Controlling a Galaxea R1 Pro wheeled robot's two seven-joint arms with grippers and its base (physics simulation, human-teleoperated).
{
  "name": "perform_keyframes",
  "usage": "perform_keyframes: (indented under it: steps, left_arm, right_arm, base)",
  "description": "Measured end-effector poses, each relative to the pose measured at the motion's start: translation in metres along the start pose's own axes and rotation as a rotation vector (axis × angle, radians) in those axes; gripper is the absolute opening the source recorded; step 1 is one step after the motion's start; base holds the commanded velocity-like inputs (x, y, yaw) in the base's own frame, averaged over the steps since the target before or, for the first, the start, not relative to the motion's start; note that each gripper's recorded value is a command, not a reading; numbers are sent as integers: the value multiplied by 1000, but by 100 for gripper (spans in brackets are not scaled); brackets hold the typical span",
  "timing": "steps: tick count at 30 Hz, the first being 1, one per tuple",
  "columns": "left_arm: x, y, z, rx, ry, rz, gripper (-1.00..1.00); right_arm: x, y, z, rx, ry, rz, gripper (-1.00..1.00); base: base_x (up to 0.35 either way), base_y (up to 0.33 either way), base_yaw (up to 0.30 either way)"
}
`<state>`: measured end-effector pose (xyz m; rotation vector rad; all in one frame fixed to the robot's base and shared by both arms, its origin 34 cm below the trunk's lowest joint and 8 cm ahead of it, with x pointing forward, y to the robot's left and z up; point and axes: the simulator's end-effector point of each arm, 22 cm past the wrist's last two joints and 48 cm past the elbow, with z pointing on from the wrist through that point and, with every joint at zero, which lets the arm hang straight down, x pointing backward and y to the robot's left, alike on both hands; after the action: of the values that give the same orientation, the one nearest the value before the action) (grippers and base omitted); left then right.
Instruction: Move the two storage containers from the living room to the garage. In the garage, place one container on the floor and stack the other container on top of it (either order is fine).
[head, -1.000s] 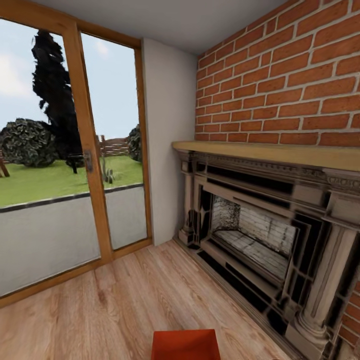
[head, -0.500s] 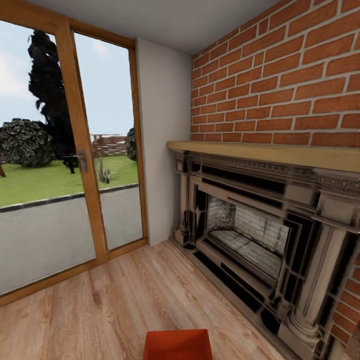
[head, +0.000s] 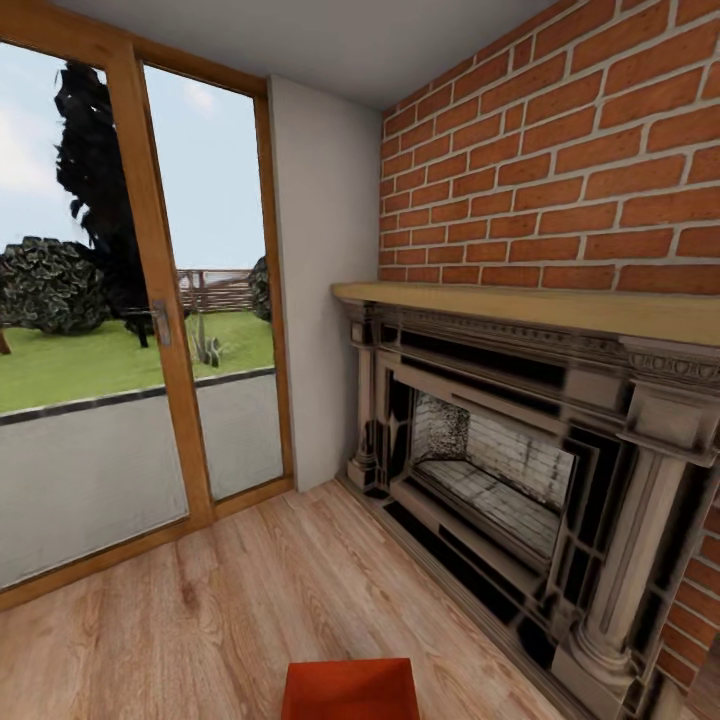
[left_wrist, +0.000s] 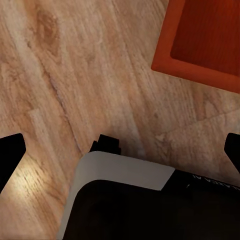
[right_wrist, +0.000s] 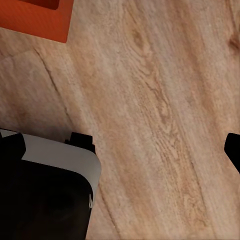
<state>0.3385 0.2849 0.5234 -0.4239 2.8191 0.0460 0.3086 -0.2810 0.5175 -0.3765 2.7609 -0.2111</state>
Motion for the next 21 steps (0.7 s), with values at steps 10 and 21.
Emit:
perform_keyframes:
  steps: [10, 21]
  left_arm:
    - [0, -1, 0, 1, 0, 0, 100]
    - [-1, -1, 0, 1, -1, 0, 100]
  right_arm:
    - [0, 0, 0, 0, 1, 0, 100]
    - [0, 0, 0, -1, 1, 0, 100]
  base:
    - [-33, 72, 0]
    - [-5, 9, 0]
